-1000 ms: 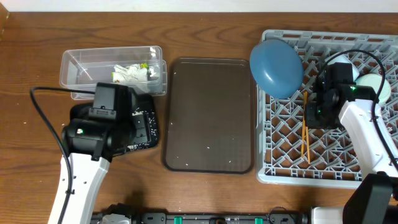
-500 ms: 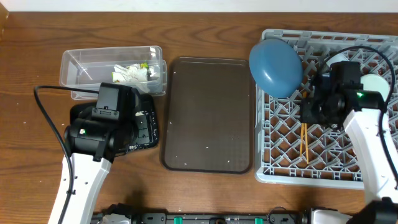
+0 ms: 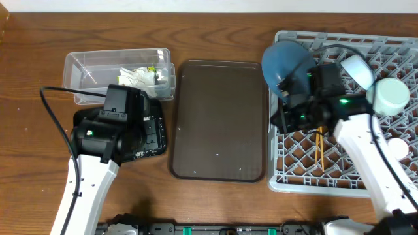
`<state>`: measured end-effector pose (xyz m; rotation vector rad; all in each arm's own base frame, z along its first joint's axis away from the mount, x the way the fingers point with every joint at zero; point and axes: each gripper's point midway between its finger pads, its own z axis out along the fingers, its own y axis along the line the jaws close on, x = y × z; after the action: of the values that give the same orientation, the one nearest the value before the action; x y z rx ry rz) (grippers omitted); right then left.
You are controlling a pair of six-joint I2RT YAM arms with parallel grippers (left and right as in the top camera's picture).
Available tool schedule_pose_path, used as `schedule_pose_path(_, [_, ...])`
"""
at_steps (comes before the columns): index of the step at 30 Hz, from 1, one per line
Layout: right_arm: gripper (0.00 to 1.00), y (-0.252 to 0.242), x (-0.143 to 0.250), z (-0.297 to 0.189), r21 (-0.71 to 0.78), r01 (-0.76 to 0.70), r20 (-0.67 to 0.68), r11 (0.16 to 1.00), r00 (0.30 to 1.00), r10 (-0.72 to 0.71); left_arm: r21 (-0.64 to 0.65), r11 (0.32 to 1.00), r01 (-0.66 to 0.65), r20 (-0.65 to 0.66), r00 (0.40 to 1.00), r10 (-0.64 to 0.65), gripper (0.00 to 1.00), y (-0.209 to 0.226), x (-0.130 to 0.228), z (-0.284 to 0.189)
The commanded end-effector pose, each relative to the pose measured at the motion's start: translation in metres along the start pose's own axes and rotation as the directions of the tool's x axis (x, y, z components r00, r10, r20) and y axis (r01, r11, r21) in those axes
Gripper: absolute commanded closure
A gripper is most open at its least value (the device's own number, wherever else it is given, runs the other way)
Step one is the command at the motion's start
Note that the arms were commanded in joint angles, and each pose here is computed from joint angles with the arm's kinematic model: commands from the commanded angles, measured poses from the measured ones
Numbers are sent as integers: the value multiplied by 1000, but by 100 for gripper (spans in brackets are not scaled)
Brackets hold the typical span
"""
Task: Sort waste into correct bins and load items into the dishwasher rack
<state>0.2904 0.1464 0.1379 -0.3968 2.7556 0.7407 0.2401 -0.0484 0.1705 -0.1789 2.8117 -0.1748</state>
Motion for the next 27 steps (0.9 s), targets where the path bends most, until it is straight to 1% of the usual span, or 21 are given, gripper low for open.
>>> schedule_pose_path(1, [99, 11, 4, 19, 6, -14, -61, 1000, 998, 14, -11, 1000, -18, -12, 1000, 17, 36, 1, 1, 3])
schedule_pose_path(6, [99, -5, 18, 43, 151, -28, -145, 988, 988, 50, -12, 1000, -17, -18, 1000, 17, 36, 1, 1, 5])
schedule_pose_path(9, [99, -22, 24, 47, 259, -64, -159, 964, 981, 107, -14, 1000, -18, -20, 1000, 17, 36, 1, 1, 5])
schedule_pose_path(12, [99, -44, 29, 41, 391, -121, -139, 912, 972, 189, -14, 1000, -18, -21, 1000, 17, 36, 1, 2, 5])
schedule_pose_path(15, [99, -62, 34, 31, 501, -136, -120, 855, 967, 224, -14, 1000, -18, -21, 1000, 17, 36, 1, 2, 5])
schedule_pose_path(19, [99, -70, 35, 26, 549, -124, -116, 827, 968, 222, -14, 1000, -17, -21, 1000, 17, 36, 1, 1, 5])
schedule_pose_path(27, [99, -70, 31, 27, 543, -126, -103, 830, 971, 215, -14, 1000, -17, -22, 1000, 17, 36, 1, 2, 5])
